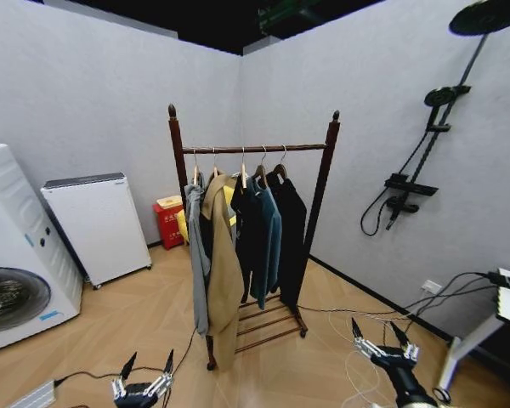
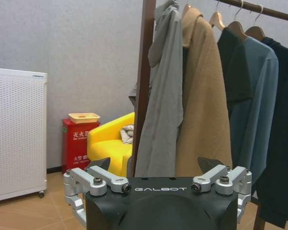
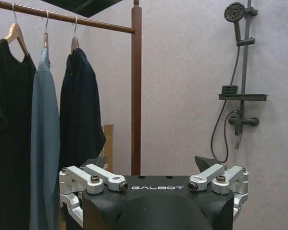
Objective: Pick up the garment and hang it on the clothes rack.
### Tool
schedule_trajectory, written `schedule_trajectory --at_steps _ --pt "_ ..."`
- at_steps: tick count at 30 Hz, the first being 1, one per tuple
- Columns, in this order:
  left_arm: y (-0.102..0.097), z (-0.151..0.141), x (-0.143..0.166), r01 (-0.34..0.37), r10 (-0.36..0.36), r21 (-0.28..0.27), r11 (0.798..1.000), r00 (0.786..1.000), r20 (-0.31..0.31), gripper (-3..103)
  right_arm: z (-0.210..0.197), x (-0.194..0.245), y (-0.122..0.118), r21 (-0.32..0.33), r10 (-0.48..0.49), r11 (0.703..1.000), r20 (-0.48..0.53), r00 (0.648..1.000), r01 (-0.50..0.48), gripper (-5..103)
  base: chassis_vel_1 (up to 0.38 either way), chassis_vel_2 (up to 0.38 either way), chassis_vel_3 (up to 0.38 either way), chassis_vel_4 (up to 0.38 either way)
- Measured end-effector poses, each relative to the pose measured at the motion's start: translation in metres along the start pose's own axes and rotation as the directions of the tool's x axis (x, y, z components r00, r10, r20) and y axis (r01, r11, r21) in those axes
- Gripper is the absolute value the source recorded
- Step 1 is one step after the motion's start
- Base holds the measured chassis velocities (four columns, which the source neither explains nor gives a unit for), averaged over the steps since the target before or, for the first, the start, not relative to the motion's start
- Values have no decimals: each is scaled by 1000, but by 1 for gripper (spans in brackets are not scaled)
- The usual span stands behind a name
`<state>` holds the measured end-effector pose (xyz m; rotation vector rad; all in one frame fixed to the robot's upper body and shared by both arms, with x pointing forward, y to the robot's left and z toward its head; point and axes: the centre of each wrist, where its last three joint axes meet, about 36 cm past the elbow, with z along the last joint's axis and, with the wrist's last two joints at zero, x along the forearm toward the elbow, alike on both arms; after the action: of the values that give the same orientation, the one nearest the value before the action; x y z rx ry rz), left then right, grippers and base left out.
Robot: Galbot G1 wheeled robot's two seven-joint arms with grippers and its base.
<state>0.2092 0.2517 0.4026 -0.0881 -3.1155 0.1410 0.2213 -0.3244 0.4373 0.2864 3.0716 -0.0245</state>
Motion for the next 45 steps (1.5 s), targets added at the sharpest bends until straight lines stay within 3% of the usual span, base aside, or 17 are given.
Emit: schedule_trajectory --at_steps 45 --pt "0 0 0 0 0 0 1000 1000 0 100 0 -1 0 -2 -1 1000 -1 1000 1 100 -117 -113 -114 -117"
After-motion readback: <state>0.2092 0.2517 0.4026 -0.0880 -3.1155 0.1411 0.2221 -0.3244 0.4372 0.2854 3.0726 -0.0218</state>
